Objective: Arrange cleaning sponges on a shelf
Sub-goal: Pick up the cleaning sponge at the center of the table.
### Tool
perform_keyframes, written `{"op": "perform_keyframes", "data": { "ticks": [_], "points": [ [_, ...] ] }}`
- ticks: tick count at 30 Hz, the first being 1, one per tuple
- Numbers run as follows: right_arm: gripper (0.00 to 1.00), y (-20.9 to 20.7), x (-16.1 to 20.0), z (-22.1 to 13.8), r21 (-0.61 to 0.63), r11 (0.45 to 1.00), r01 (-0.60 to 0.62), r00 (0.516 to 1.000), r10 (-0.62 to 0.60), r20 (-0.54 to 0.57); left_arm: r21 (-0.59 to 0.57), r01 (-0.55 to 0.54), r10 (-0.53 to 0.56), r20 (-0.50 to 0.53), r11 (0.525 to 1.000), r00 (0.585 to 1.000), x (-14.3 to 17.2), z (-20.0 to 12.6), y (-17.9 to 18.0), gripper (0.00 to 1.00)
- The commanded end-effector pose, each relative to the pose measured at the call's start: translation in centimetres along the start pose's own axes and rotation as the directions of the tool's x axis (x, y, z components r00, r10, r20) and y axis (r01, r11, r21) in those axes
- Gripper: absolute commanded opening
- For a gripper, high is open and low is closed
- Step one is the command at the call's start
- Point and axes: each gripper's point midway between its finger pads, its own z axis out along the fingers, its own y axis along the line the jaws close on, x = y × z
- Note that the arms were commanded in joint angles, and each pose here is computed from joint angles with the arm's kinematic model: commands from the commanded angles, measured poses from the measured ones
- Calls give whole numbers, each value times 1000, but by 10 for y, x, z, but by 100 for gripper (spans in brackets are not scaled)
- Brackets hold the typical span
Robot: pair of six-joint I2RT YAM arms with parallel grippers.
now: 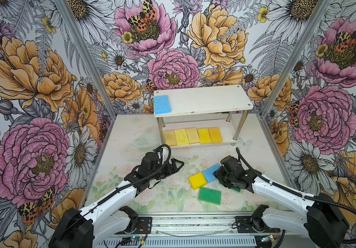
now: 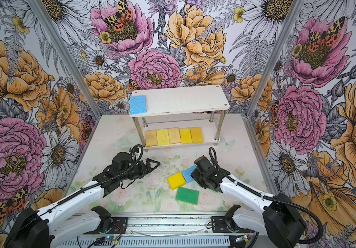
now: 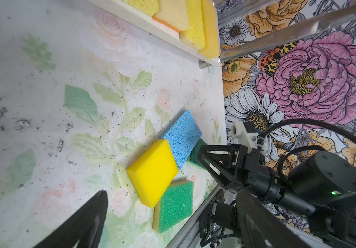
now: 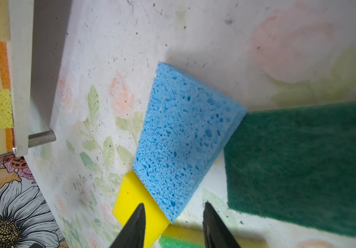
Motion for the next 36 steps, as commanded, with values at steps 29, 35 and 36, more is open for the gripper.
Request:
{"op": "perform_keyframes", "data": {
  "ticks": [29,35,36],
  "points": [
    [0,0,3,35,12,1000,-7,1000,8,-28,-2,16,-16,28,1000,999,-6,-13,10,95],
    [0,19,-10,15,-80,996,38,999,-38,2,26,6,-7,17,1000,1000,-7,-16,3,95],
    [0,24,-13,10,-103,993,52,999,-52,5,39,3,-4,13,999,1000,-8,-16,0,95]
  ]
}}
